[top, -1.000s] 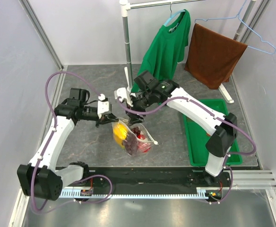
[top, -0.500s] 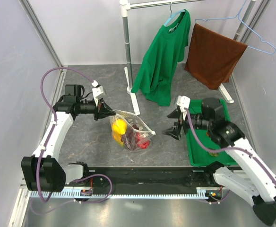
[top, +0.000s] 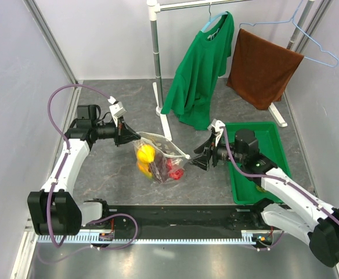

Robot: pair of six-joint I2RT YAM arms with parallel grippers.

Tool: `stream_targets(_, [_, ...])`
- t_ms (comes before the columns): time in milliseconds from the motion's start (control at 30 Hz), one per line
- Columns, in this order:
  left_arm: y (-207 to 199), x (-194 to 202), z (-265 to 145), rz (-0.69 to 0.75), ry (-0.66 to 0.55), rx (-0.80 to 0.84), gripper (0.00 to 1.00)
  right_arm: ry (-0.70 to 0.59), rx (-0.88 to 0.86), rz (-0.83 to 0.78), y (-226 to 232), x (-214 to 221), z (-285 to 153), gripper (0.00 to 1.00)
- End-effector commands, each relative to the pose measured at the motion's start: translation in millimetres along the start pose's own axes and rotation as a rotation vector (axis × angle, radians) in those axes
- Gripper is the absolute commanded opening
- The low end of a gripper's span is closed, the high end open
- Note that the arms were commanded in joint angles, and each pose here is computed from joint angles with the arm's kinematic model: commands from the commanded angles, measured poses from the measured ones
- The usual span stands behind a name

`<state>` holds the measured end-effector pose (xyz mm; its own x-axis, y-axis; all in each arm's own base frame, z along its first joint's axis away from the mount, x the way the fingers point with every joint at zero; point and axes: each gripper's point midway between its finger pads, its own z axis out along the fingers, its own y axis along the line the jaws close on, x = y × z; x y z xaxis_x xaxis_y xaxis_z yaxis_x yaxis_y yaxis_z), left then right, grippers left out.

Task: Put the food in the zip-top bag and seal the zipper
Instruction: Adjust the zipper food storage bag at the center of the board.

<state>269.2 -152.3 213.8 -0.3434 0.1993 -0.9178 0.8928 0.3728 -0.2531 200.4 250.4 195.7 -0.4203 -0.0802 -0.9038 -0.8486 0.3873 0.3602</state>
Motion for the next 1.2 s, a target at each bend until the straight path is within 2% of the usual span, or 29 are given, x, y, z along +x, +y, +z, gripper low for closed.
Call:
stream_targets(0, [6,-10,-5,-0.014,-0.052,-0.005,0.02,-0.075,-0.079,-0.008,21,-18,16,0.7])
stream_targets(133, [7,-12,-6,-0.029,-0.06,0.006,0.02,-0.064,-0.091,-0.034,31,-9,27,0.66])
stream_targets(267, [8,-12,-7,-0.023,-0.065,0.004,0.02,-0.068,-0.045,-0.058,20,-3,34,0.59])
stream_targets(500, [11,-11,-10,-0.021,-0.071,-0.001,0.02,-0.036,0.05,-0.085,0,18,29,0.57])
stream_targets(733, [9,-10,-8,-0.036,-0.076,0.022,0.02,-0.106,0.051,-0.07,-3,5,37,0.55])
stream_targets(900, [9,-11,-8,-0.039,-0.077,0.024,0.02,-0.112,0.015,-0.054,-4,6,49,0.54])
stream_targets(1000, [9,-12,-9,-0.043,-0.078,0.022,0.02,-0.097,-0.016,-0.062,-3,7,57,0.37])
stream_targets(1033, [9,-12,-9,-0.042,-0.077,0.022,0.02,-0.086,-0.016,-0.06,-5,9,59,0.25])
stream_targets(1100, [9,-11,-9,-0.043,-0.078,0.019,0.02,-0.097,-0.014,-0.069,-5,5,60,0.17])
stream_targets(1133, [8,-11,-9,-0.04,-0.077,0.019,0.02,-0.108,-0.013,-0.076,-4,1,59,0.07])
stream_targets(1167, [8,-10,-10,-0.04,-0.076,0.018,0.02,-0.117,-0.015,-0.082,-2,-4,58,0.03])
